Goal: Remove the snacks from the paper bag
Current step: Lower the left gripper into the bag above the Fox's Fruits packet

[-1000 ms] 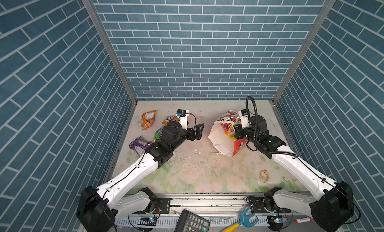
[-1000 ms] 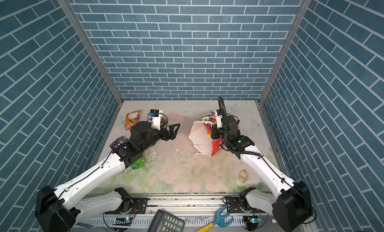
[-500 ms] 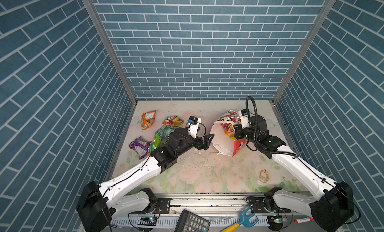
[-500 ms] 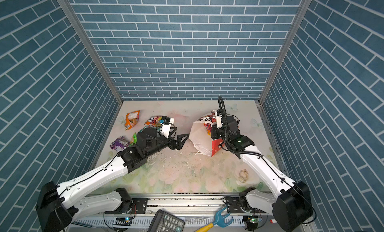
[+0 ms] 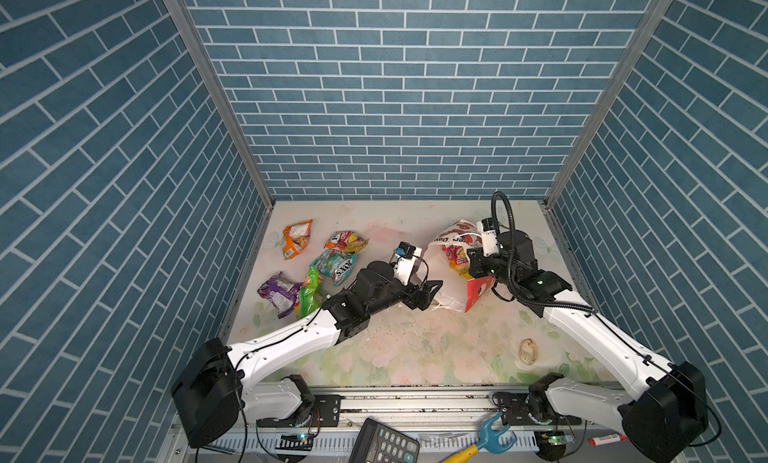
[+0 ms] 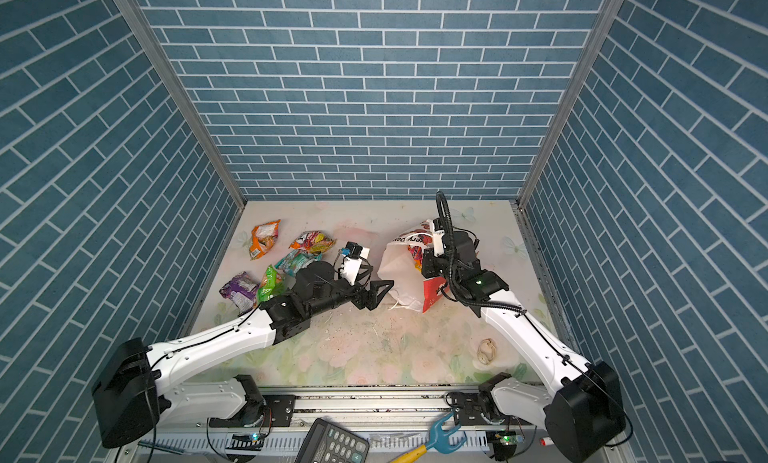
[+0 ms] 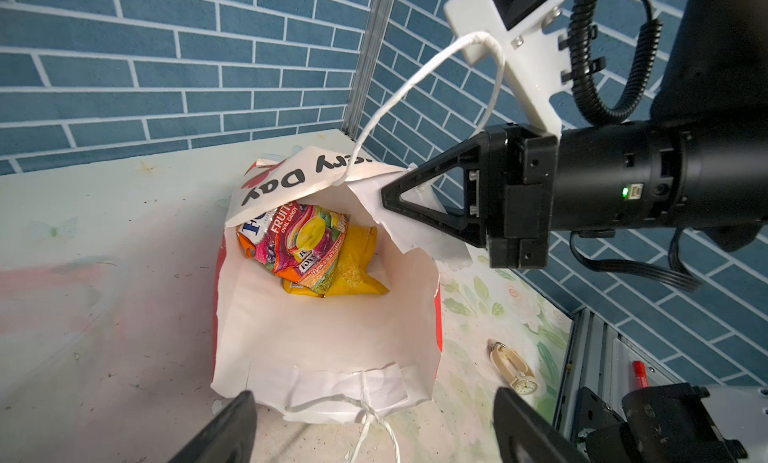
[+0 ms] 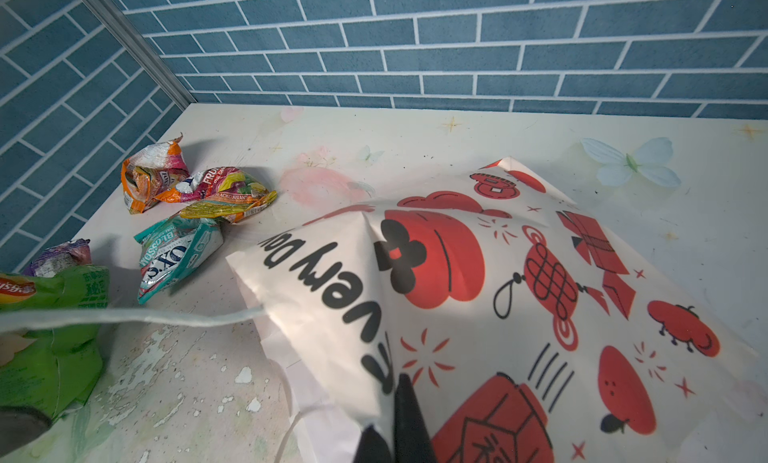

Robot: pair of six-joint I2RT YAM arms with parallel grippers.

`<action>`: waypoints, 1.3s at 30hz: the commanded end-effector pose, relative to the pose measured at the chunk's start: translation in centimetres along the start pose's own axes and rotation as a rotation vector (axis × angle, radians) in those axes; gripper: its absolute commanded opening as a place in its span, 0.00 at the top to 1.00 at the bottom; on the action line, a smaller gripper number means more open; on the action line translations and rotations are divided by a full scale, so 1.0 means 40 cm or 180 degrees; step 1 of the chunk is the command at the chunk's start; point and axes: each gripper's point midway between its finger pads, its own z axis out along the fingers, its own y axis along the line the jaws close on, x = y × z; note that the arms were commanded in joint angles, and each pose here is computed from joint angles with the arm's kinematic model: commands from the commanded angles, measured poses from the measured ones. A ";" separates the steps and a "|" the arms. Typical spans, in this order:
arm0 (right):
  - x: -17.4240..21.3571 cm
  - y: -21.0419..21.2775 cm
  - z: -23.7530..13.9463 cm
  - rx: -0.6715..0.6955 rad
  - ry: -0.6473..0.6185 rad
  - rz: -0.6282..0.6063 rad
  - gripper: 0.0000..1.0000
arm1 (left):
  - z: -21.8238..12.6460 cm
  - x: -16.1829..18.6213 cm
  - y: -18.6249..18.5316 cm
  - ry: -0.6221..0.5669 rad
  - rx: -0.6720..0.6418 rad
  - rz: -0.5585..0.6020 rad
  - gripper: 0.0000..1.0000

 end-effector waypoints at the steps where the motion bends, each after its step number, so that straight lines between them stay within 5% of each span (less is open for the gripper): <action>1: -0.033 0.011 -0.011 -0.0041 -0.0100 0.0122 1.00 | 0.021 0.007 -0.018 -0.0024 0.0136 -0.0037 0.15; 31: -0.067 0.017 -0.042 -0.0067 -0.0209 0.0231 1.00 | 0.238 0.106 -0.010 0.0160 0.0405 -0.0151 0.52; 39: -0.072 0.009 -0.051 -0.0010 -0.0248 0.0277 1.00 | 0.288 0.175 0.012 0.0324 0.0348 -0.0028 0.52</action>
